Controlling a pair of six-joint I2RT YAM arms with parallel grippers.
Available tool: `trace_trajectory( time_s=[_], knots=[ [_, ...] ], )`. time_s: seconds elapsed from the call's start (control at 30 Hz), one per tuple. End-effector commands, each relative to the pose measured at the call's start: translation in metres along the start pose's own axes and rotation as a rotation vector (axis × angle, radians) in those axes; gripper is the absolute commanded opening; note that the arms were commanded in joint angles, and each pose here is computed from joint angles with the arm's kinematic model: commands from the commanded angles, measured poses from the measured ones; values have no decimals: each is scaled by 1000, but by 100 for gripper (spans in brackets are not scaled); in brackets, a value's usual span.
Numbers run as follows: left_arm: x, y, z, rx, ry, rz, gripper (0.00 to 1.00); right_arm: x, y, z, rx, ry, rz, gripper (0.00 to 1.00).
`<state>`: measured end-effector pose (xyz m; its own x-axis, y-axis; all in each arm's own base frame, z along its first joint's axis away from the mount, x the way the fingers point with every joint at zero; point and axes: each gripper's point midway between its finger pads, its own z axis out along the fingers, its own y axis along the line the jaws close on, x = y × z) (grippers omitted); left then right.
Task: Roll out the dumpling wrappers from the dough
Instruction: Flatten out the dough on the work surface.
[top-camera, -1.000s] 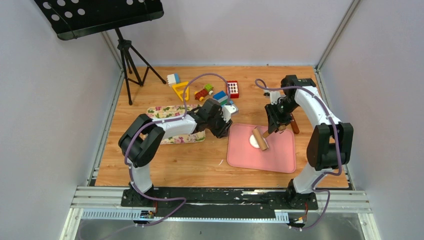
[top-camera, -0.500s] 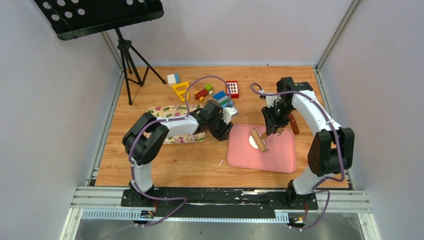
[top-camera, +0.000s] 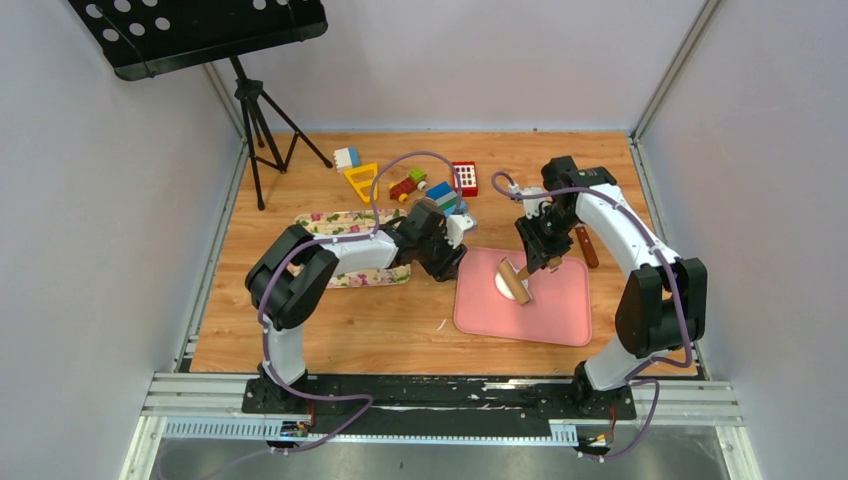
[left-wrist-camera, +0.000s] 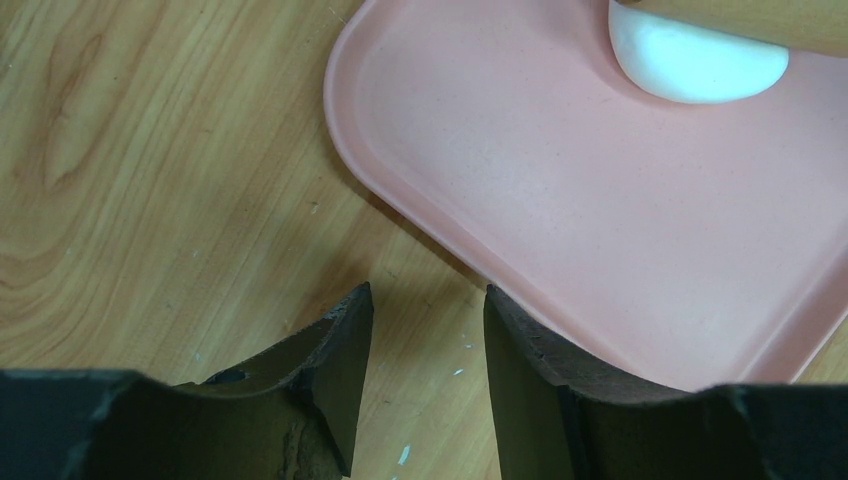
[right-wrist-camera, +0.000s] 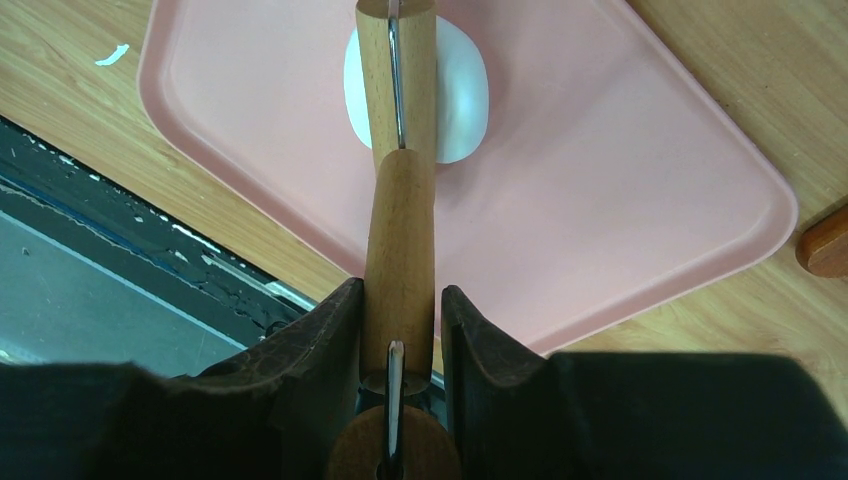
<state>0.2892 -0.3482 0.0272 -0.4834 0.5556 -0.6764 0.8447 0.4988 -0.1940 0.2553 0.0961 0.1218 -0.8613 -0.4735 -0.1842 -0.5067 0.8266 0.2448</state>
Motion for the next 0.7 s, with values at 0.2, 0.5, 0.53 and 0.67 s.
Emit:
trace_trajectory(
  time_s=[0.2, 0.5, 0.53, 0.67],
  knots=[
    [-7, -5, 5, 21, -10, -6, 53, -11, 15, 26, -28, 4, -41, 0],
    [-10, -4, 3, 15, -18, -1, 53, -27, 32, 6, -86, -85, -101, 0],
    [-10, -4, 2, 15, -20, -1, 53, -30, 33, 1, -82, -105, -113, 0],
    [-21, -4, -7, 12, -49, 1, 54, -37, 33, -16, -49, -162, -141, 0]
  ],
)
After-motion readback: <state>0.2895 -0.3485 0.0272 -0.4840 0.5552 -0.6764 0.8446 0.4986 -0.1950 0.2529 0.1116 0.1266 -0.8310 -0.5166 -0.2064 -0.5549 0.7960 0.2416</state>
